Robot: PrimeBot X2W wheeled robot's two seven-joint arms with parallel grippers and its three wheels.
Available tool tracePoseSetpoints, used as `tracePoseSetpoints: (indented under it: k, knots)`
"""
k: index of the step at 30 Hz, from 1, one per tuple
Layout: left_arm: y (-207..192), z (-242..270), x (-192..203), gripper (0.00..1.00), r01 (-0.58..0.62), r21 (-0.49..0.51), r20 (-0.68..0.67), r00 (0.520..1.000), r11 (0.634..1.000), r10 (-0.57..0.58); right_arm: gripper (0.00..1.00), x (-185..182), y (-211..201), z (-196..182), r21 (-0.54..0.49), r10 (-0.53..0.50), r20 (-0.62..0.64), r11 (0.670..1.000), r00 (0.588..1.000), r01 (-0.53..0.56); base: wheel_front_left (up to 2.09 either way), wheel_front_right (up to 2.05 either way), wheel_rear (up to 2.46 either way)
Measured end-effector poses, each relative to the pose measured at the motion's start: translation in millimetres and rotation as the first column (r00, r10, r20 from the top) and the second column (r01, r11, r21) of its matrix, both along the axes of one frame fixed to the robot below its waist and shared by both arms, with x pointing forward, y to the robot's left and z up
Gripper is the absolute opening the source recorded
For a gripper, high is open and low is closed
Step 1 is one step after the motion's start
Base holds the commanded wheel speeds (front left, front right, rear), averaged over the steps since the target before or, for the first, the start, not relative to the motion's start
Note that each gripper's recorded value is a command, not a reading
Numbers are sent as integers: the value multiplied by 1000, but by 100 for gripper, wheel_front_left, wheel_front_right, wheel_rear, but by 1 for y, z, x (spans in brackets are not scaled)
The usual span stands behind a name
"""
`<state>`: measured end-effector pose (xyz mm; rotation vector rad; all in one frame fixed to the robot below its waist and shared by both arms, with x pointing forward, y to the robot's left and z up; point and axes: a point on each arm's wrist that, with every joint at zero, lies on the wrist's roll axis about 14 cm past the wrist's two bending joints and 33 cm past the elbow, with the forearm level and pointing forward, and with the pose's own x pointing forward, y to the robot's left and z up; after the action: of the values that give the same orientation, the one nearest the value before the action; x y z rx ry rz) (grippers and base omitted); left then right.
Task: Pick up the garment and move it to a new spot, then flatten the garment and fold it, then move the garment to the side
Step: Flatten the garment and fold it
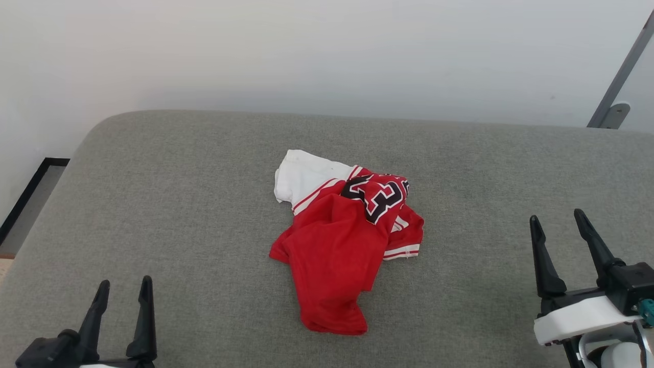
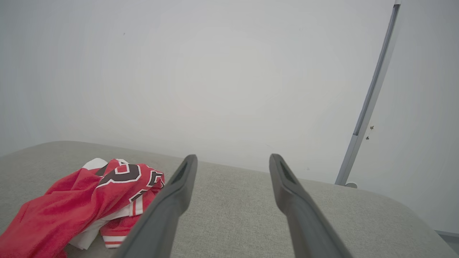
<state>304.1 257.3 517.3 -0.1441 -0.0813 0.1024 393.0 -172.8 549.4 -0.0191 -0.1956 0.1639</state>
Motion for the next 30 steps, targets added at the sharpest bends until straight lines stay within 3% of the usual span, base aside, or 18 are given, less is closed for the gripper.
tracePoseSetpoints:
  k: [7, 14, 17, 22, 30]
  knots:
    - [0, -3, -2, 100, -14, -22, 0, 1000, 1000, 14, 100, 2, 15, -4, -11, 50, -11, 999, 999, -51, 0, 0, 0]
    - [17, -2, -9, 100, -83, -27, 5, 997, 996, 83, 100, 8, 70, -31, -20, 224, -153, 973, 963, -229, 0, 0, 0]
    - [27, -1, -14, 100, -125, -24, 8, 992, 992, 125, 100, 12, 108, -49, -10, 340, -269, 935, 901, -355, 0, 0, 0]
    - [37, -4, -19, 100, -171, -32, -3, 985, 985, 171, 100, 13, 145, -82, -15, 436, -456, 868, 776, -496, 0, 0, 0]
    - [44, -18, -28, 100, -236, -55, -46, 971, 970, 234, 100, 9, 187, -129, -34, 461, -689, 750, 559, -661, 0, 0, 0]
